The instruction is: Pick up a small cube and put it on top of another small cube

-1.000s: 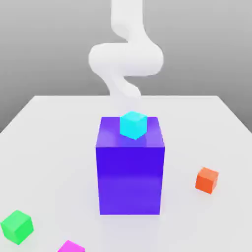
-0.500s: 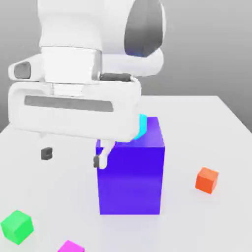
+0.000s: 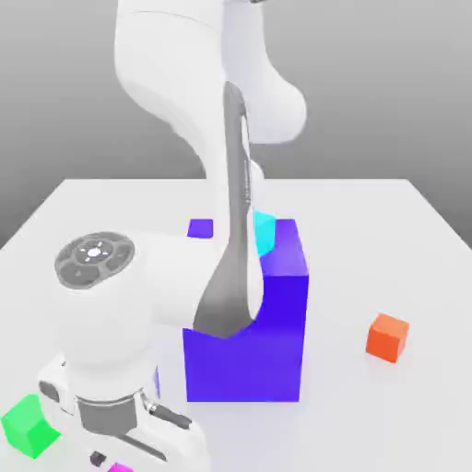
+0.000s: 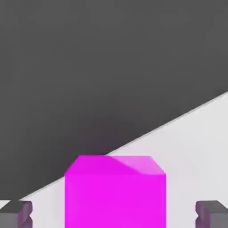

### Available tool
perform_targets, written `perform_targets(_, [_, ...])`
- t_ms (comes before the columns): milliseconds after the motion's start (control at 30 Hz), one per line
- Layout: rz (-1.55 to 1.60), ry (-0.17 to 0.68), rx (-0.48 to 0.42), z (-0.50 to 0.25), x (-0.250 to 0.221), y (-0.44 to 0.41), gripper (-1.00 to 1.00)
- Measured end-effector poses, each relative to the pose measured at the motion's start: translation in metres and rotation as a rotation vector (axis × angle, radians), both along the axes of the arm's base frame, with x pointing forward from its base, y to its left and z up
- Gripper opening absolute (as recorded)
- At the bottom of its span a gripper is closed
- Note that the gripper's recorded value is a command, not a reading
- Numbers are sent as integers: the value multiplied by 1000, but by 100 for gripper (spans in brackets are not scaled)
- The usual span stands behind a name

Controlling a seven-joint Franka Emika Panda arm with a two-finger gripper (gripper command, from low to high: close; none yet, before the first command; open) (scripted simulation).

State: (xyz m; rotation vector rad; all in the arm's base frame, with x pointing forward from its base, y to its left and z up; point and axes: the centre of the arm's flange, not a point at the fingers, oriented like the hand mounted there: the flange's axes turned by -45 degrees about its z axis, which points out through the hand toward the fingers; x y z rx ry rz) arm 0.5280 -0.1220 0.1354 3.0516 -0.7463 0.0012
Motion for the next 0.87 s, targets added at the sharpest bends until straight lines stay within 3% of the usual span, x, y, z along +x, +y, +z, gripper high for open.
perform_targets(167, [0,0,0,-2,0,0,-100])
perform_targets(300, [-1,0,0,46,0,-1,-100])
perform_targets(533, [-52,4,-4,100,-68,-125,-100])
perform_targets(700, [-63,0,1,53,-85,-147,-100])
perform_targets(733, [-63,0,1,46,-86,-148,100])
perform_targets(867, [-63,0,1,46,-86,-148,100])
